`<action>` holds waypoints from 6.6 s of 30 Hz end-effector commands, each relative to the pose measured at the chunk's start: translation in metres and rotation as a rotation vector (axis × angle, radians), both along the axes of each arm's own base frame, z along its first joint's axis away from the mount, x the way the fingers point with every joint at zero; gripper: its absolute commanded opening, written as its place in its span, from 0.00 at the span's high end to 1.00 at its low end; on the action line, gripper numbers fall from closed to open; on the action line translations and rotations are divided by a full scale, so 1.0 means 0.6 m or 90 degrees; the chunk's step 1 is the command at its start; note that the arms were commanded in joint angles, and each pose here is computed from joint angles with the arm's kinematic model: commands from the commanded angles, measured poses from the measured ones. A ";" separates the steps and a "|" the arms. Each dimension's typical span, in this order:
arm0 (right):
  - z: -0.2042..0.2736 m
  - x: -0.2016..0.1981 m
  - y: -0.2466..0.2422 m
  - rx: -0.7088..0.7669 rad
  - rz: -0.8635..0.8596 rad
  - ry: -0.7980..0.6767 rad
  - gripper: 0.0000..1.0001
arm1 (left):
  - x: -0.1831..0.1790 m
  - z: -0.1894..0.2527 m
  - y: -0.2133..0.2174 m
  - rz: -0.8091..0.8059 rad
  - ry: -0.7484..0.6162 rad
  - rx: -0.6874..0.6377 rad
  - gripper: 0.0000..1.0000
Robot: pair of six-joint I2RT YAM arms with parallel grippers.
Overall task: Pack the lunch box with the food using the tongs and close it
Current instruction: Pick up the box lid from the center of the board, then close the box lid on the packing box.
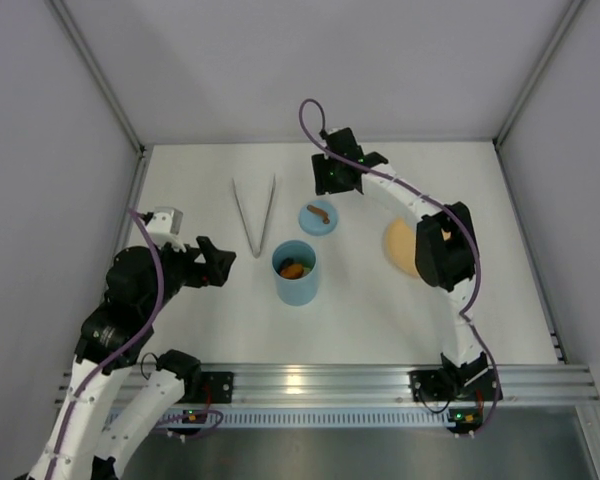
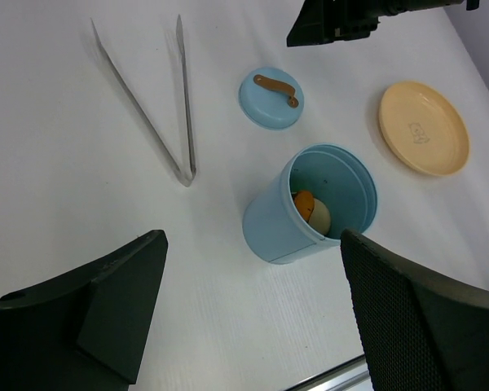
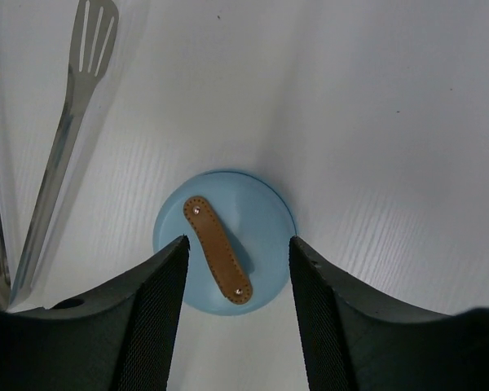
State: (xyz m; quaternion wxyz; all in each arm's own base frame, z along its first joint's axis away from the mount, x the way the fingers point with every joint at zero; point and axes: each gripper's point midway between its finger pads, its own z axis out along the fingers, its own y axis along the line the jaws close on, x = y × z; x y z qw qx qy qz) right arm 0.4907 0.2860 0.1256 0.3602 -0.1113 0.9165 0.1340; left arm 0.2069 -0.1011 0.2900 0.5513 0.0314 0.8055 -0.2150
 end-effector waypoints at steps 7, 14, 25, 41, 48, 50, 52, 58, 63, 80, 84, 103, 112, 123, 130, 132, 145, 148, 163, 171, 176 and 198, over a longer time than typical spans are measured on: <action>-0.033 -0.044 0.034 -0.051 0.030 0.006 0.50 | -0.015 -0.015 -0.007 -0.016 -0.020 -0.034 0.08; -0.073 -0.050 0.027 -0.075 0.033 0.031 0.52 | -0.020 -0.016 -0.008 -0.022 -0.024 -0.037 0.08; -0.107 -0.049 0.023 -0.093 0.041 0.050 0.55 | -0.019 -0.022 -0.009 -0.024 -0.023 -0.036 0.07; -0.124 -0.075 0.017 -0.084 0.057 0.091 0.76 | -0.015 -0.027 -0.008 -0.017 -0.019 -0.037 0.07; -0.083 -0.090 0.000 -0.071 0.038 0.075 1.00 | -0.013 -0.031 -0.006 -0.010 -0.016 -0.036 0.07; -0.060 -0.094 -0.007 -0.070 0.032 0.061 1.00 | -0.011 -0.034 -0.005 -0.007 -0.014 -0.034 0.06; -0.034 -0.097 -0.017 -0.070 0.022 0.045 1.00 | -0.009 -0.036 -0.005 -0.006 -0.013 -0.033 0.06; 0.029 -0.115 -0.040 -0.063 -0.006 0.017 1.00 | -0.008 -0.038 -0.002 0.003 -0.009 -0.032 0.06; 0.099 -0.141 -0.052 -0.028 -0.017 -0.018 1.00 | -0.007 -0.041 -0.003 0.003 -0.006 -0.031 0.06; 0.251 -0.296 0.025 0.026 0.074 -0.093 1.00 | -0.007 -0.041 -0.002 0.005 -0.008 -0.034 0.06; 0.251 -0.328 0.051 0.030 0.098 -0.086 1.00 | -0.007 -0.040 -0.002 0.004 -0.008 -0.034 0.06; 0.210 -0.407 0.111 0.024 0.169 -0.042 1.00 | -0.008 -0.040 -0.002 0.006 -0.009 -0.035 0.06; 0.181 -0.420 0.123 0.003 0.178 -0.024 1.00 | -0.008 -0.040 -0.001 0.007 -0.008 -0.035 0.06; 0.140 -0.427 0.128 -0.022 0.185 0.001 1.00 | -0.007 -0.042 -0.002 0.007 -0.006 -0.033 0.05; 0.132 -0.428 0.129 -0.025 0.187 0.005 1.00 | -0.008 -0.043 -0.003 0.006 -0.005 -0.033 0.05; 0.127 -0.427 0.130 -0.029 0.187 0.009 1.00 | -0.007 -0.043 -0.003 0.007 -0.004 -0.033 0.05; 0.095 -0.431 0.137 -0.044 0.198 0.030 1.00 | -0.007 -0.044 -0.004 0.007 -0.004 -0.032 0.05; 0.088 -0.431 0.137 -0.052 0.199 0.033 1.00 | -0.007 -0.045 -0.004 0.007 -0.001 -0.030 0.05; 0.078 -0.430 0.130 -0.082 0.197 0.038 0.64 | -0.006 -0.049 -0.006 0.005 0.004 -0.028 0.05; 0.101 -0.426 0.132 -0.078 0.194 0.022 0.52 | -0.006 -0.050 -0.008 0.004 0.007 -0.027 0.05; 0.122 -0.418 0.141 -0.076 0.194 0.011 0.51 | -0.006 -0.051 -0.008 0.003 0.009 -0.027 0.05; 0.070 -0.392 0.166 -0.157 0.199 0.030 0.51 | -0.007 -0.051 -0.011 -0.001 0.009 -0.026 0.05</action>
